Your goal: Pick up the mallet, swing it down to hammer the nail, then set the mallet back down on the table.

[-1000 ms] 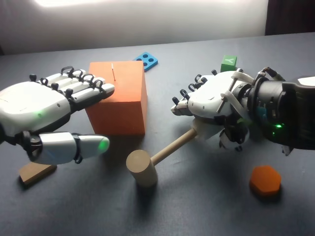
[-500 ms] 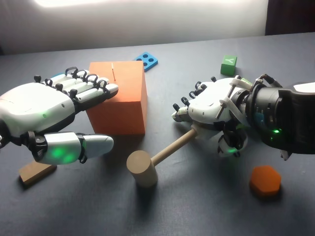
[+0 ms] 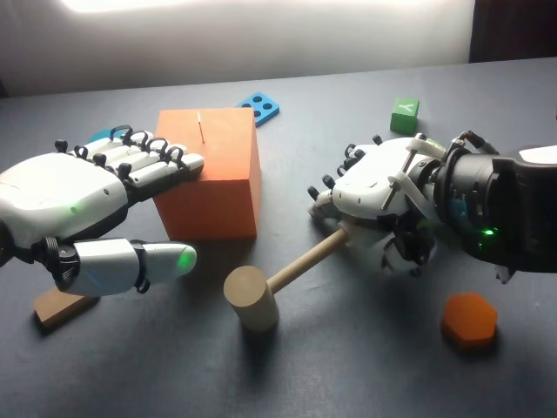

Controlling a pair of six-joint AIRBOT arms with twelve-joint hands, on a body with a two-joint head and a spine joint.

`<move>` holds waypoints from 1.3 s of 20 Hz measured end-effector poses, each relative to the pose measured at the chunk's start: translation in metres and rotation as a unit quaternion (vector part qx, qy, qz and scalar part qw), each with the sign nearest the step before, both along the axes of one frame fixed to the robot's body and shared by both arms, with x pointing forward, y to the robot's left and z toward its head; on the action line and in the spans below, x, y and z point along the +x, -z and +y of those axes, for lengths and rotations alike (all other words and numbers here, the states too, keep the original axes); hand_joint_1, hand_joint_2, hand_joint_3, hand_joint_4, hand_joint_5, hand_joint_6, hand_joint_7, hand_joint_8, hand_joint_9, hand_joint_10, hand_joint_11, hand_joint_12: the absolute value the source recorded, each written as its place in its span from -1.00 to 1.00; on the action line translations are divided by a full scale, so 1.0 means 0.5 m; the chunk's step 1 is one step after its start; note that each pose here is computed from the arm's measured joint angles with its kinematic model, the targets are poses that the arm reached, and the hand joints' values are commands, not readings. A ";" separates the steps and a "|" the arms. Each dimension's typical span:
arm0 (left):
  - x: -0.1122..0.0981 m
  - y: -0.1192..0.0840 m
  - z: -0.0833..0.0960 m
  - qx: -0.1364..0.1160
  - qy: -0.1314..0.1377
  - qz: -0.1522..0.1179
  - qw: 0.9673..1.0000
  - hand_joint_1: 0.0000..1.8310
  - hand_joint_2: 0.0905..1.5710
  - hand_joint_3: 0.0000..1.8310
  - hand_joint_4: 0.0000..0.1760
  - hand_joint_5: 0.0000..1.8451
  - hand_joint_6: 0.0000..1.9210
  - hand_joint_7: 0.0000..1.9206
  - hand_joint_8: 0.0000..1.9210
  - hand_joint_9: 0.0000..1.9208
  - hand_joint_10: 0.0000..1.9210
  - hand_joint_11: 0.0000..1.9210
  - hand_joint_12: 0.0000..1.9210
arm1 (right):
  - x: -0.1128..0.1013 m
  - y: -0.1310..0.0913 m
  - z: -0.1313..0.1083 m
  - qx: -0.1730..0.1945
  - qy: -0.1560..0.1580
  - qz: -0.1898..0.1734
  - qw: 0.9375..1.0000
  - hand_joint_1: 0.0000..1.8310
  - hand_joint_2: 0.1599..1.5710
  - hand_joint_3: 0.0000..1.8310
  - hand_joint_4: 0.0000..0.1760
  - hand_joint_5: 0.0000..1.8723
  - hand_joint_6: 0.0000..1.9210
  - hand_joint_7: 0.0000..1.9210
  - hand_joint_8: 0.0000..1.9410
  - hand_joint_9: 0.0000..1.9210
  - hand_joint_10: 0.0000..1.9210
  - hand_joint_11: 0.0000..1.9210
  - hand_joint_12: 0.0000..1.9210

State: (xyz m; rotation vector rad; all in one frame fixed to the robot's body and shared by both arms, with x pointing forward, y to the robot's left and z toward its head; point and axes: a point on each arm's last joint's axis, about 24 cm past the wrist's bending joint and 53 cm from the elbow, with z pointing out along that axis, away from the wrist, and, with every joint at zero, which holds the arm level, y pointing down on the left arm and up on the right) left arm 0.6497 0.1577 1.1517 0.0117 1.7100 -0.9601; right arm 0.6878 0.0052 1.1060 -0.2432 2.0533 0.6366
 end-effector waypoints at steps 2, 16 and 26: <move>-0.001 0.001 0.000 -0.001 0.000 0.001 1.000 -1.00 0.60 -1.00 -1.00 -0.91 -0.99 -0.92 -0.98 -0.93 -0.98 -0.96 -0.98 | 0.002 -0.014 0.006 0.005 -0.004 -0.007 1.000 0.28 0.47 -0.99 -1.00 -0.11 0.10 -0.23 0.40 -0.41 0.37 -0.63 0.81; -0.002 0.012 -0.001 -0.001 -0.001 0.009 1.000 -1.00 0.61 -1.00 -1.00 -0.93 -1.00 -0.94 -1.00 -0.95 -0.99 -0.98 -0.99 | -0.028 -0.023 0.002 0.008 -0.018 -0.005 1.000 -0.48 0.94 -1.00 -1.00 0.22 1.00 0.43 1.00 0.48 1.00 0.55 1.00; -0.005 0.015 -0.002 0.003 0.002 0.009 1.000 -1.00 0.61 -1.00 -1.00 -0.92 -0.99 -0.93 -0.99 -0.95 -0.99 -0.98 -0.99 | -0.023 -0.151 -0.109 0.032 0.055 -0.039 0.997 -0.55 0.96 -1.00 -1.00 0.14 1.00 0.35 1.00 0.42 1.00 0.48 1.00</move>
